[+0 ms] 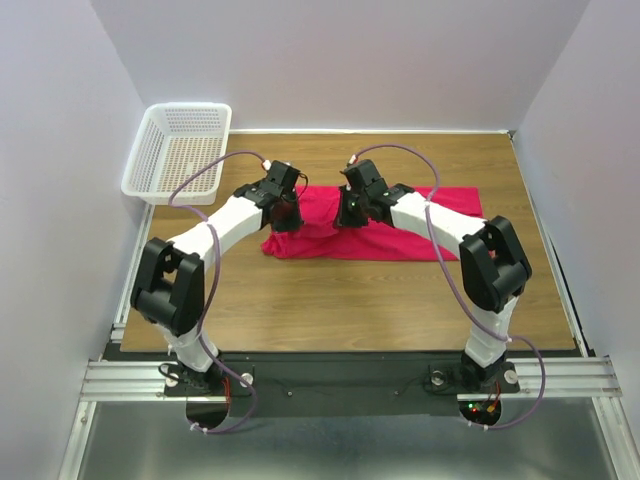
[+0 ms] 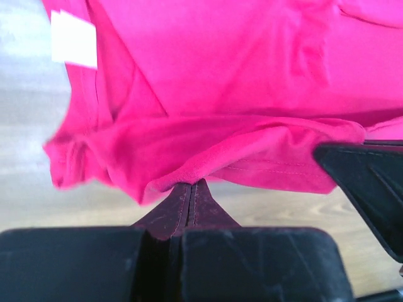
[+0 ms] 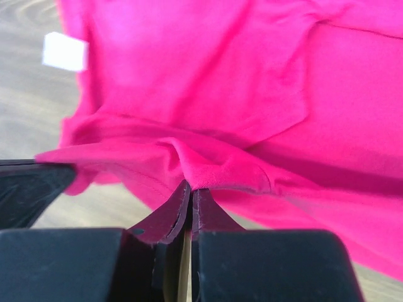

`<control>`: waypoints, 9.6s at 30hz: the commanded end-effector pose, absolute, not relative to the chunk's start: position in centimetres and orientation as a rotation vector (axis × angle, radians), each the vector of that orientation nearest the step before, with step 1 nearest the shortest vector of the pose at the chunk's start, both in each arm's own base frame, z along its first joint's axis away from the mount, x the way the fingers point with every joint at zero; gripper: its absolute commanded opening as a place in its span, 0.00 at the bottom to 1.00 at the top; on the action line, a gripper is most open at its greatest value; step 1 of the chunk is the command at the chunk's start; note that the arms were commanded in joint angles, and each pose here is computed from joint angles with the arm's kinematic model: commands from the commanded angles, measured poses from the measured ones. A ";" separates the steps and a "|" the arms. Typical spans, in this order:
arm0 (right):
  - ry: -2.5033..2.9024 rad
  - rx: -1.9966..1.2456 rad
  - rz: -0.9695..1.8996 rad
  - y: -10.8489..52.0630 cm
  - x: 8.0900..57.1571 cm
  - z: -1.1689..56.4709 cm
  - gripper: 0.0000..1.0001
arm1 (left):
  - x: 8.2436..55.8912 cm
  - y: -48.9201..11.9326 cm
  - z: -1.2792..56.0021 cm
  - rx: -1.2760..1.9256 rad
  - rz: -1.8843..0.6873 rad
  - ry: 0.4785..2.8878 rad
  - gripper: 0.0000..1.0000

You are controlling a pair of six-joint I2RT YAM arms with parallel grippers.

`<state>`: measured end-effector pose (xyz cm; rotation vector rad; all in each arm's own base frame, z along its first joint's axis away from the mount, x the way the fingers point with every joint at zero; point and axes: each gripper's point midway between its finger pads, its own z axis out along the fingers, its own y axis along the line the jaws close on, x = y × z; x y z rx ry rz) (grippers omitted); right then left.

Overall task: Fold and stack the t-shirts
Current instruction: Fold the tshirt

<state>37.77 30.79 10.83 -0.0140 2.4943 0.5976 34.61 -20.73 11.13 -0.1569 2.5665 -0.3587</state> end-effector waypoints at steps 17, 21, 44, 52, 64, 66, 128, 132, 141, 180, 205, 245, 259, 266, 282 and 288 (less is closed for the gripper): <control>2.528 0.272 0.487 27.8 41.0 7.7 0.14 | 43.4 -22.3 13.3 0.126 -0.207 2.436 0.09; 2.513 0.302 0.470 27.4 41.5 7.8 0.17 | 43.9 -22.2 12.6 0.130 -0.188 2.434 0.14; 2.413 0.311 0.425 24.0 43.7 11.5 0.66 | 47.0 -22.5 15.3 0.110 -0.196 2.313 0.70; 2.430 0.340 0.125 10.3 42.5 13.0 0.65 | 45.4 -18.7 20.1 0.004 -0.208 2.245 0.85; 2.475 0.634 -0.263 -7.0 39.2 9.9 0.54 | 36.6 -17.1 12.5 0.057 -0.302 2.424 0.63; 2.469 0.679 -0.254 -7.7 39.5 9.7 0.53 | 36.2 -17.6 11.4 0.070 -0.339 2.451 0.62; 2.397 0.942 -0.027 -8.5 39.0 10.0 0.43 | 34.9 -16.5 8.0 -0.023 -0.342 2.568 0.59; 2.422 0.955 0.085 -6.5 36.9 9.3 0.40 | 35.4 -16.5 8.6 -0.031 -0.336 2.549 0.60; 2.461 1.005 0.024 -6.8 35.2 5.1 0.34 | 35.6 -15.7 4.6 -0.057 -0.248 2.613 0.40; 2.280 -0.244 0.276 17.6 41.2 17.8 0.63 | 34.0 -13.2 11.1 -0.289 -0.440 2.480 0.71; 2.223 -0.929 0.152 33.9 46.0 6.8 0.90 | 31.3 -12.9 1.3 -0.290 -0.286 2.720 0.37; 2.166 -0.664 -0.220 29.0 51.3 8.9 0.89 | 28.3 -11.8 0.9 -0.287 -0.277 2.767 0.36; 2.143 -0.761 0.072 29.8 48.6 12.8 0.88 | 28.4 -11.9 1.1 -0.293 -0.291 2.758 0.36; 2.085 -0.986 0.166 32.3 45.4 12.4 0.92 | 28.4 -12.1 1.2 -0.288 -0.304 2.760 0.36; 2.058 -1.144 0.002 35.0 45.4 8.0 0.93 | 27.7 -12.0 1.2 -0.289 -0.304 2.774 0.36; 2.073 -1.123 -0.102 34.2 46.6 6.8 0.93 | 27.6 -12.0 1.2 -0.286 -0.305 2.776 0.36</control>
